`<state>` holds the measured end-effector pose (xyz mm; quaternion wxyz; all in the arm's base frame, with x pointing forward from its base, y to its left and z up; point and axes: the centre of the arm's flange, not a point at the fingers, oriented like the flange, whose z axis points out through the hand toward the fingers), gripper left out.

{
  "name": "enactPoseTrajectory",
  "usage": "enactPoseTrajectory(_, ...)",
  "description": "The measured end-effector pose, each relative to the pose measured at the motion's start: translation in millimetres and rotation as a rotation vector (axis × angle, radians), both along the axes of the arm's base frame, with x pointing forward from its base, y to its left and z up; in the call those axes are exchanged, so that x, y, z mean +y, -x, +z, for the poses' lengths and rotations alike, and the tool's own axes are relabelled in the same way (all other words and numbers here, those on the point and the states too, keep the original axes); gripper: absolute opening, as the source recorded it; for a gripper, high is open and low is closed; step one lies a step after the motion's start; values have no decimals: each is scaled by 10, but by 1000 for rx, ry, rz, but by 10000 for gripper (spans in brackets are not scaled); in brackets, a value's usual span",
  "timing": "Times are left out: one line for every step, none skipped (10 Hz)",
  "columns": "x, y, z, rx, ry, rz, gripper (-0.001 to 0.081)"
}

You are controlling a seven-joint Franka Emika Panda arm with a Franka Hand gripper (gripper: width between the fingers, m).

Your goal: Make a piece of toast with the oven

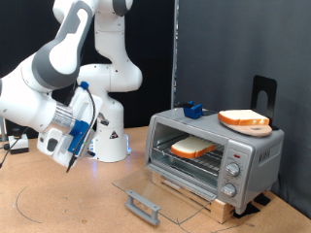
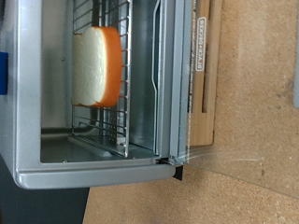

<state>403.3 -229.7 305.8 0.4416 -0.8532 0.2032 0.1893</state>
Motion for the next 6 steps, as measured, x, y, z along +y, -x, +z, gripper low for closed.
enactPoseTrajectory(13, 22, -12, -33, -23, 28, 804)
enactPoseTrajectory(18, 80, -60, -58, -56, 67, 804)
enactPoseTrajectory(22, 166, -162, -32, -75, 92, 804)
enactPoseTrajectory(50, 251, -305, 11, -85, 106, 804)
enactPoseTrajectory(99, 335, -460, 47, -95, 108, 804)
enactPoseTrajectory(158, 402, -624, 72, -90, 102, 804)
